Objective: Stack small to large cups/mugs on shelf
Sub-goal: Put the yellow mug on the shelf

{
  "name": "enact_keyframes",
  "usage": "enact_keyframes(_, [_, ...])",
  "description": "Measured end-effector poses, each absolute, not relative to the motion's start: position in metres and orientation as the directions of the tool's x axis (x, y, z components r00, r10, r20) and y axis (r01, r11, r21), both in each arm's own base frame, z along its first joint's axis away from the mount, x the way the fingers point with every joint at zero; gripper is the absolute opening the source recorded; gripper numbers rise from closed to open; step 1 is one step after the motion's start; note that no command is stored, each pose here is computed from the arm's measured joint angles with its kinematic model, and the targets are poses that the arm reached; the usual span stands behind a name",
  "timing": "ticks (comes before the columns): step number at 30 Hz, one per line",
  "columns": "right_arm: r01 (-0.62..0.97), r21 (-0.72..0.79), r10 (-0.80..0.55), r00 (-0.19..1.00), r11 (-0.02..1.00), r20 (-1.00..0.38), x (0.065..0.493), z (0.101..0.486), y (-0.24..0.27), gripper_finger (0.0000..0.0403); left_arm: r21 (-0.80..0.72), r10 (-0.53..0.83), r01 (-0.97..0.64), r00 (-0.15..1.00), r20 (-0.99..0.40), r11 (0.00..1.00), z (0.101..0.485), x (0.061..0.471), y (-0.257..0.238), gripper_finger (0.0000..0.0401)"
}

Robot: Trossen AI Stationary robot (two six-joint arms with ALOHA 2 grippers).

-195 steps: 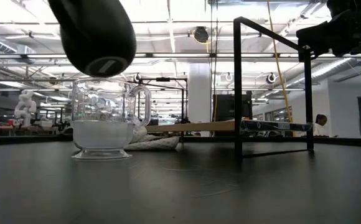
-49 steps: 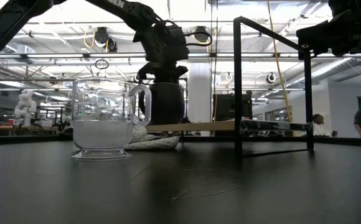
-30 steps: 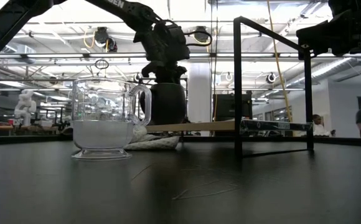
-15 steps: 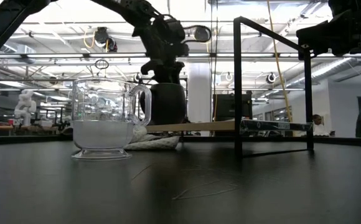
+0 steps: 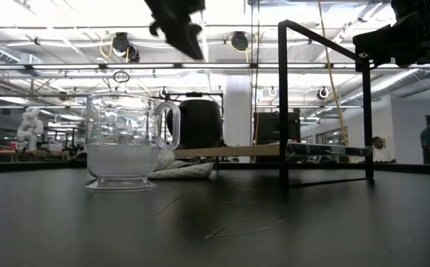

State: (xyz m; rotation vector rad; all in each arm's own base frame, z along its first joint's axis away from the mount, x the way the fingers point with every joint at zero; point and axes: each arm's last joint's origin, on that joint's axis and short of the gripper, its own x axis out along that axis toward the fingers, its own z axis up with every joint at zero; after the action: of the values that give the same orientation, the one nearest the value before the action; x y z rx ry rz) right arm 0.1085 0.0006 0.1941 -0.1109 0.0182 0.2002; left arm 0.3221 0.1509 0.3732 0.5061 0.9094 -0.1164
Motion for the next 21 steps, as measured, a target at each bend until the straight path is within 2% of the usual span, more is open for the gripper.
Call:
enact_keyframes(5, [-0.199, -0.109, 0.197, 0.98, 0.974, -0.027, 0.109, 0.194, 0.001, 0.0, 0.345, 0.093, 0.266, 0.657, -0.748, 0.9, 0.4, 0.297, 0.134, 0.0021])
enact_keyframes(6, [-0.199, -0.109, 0.198, 0.98, 0.974, -0.025, 0.109, 0.194, 0.001, 0.0, 0.341, 0.096, 0.247, 0.667, -0.739, 0.907, 0.404, 0.293, 0.132, 0.0012])
enact_keyframes(11, [-0.198, -0.11, 0.197, 0.98, 0.974, -0.023, 0.109, 0.195, 0.001, 0.0, 0.289, 0.067, 0.23, 0.663, -0.745, 0.929, 0.413, 0.279, 0.121, 0.0004])
enact_keyframes(16, [-0.199, -0.11, 0.198, 0.98, 0.974, -0.023, 0.109, 0.195, 0.001, 0.0, 0.163, -0.098, 0.301, 0.693, -0.715, 0.939, 0.415, 0.277, 0.111, 0.0002])
enact_keyframes(21, [-0.199, -0.11, 0.197, 0.98, 0.974, -0.023, 0.109, 0.195, 0.001, 0.0, 0.086, -0.241, 0.411, 0.677, -0.695, 0.907, 0.405, 0.277, 0.091, 0.0001])
